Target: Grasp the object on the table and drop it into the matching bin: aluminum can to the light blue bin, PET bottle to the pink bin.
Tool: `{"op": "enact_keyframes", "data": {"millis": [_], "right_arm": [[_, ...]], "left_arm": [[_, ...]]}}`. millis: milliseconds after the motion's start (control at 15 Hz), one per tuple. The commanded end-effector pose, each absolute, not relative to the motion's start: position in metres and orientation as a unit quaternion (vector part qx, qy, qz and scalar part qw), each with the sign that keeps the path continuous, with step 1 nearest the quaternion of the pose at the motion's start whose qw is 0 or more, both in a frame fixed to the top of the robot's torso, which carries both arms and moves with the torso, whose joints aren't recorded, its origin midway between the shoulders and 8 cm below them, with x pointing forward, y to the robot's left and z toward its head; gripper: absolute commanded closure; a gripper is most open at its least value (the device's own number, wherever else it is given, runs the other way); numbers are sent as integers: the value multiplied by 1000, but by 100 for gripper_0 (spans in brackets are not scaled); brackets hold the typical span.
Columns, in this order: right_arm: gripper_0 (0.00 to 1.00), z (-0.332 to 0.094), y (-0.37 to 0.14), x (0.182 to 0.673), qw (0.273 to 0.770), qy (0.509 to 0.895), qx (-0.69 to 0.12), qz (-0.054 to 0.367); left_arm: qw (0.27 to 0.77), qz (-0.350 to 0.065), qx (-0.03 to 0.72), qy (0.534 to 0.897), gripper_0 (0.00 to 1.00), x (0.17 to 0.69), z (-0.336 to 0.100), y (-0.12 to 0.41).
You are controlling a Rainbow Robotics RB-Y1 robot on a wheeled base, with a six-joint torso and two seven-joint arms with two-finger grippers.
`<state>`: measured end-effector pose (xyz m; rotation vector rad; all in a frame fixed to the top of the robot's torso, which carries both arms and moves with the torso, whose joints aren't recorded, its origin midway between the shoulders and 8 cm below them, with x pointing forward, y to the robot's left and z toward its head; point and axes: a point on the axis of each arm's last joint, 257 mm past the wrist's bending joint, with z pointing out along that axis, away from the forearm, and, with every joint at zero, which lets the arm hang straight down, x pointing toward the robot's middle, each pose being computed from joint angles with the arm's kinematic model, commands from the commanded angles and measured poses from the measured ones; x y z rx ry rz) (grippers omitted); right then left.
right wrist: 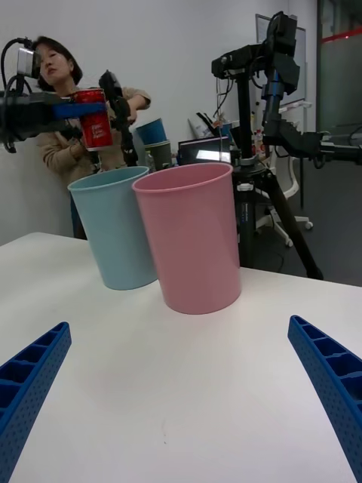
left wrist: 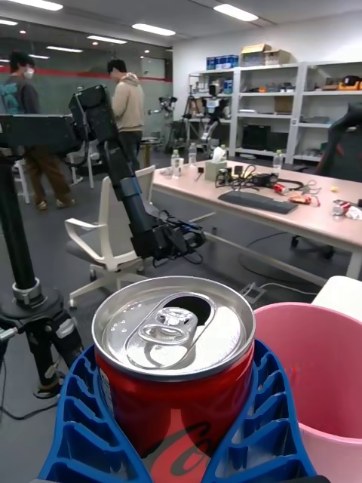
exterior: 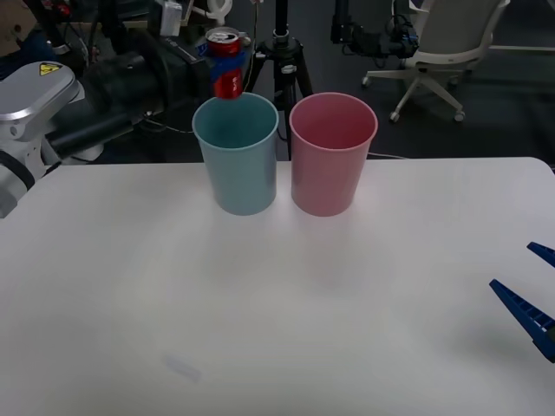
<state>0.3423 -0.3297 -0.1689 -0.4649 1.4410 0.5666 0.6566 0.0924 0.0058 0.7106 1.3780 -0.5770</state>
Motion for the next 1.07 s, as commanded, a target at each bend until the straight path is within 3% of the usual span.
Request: {"op": "enact_keyframes", "data": {"millis": [67, 333, 400, 467, 1067], "right_arm": [[0, -169, -330, 342, 691, 645, -208, 253], [0, -169, -330, 342, 691, 645, -208, 253], [0, -169, -330, 342, 691, 645, -208, 253], [0, -169, -330, 342, 691, 645, -208, 253], [0, -169, -330, 342, 691, 645, -208, 253]], "left_arm": [[675, -254, 312, 619, 100, 660, -1, 89], [673, -255, 312, 620, 96, 659, -2, 87], [673, -255, 312, 620, 40, 660, -2, 88], [673, -254, 313, 620, 0, 660, -2, 87], [670, -263, 317, 617, 0, 656, -3, 80]]}}
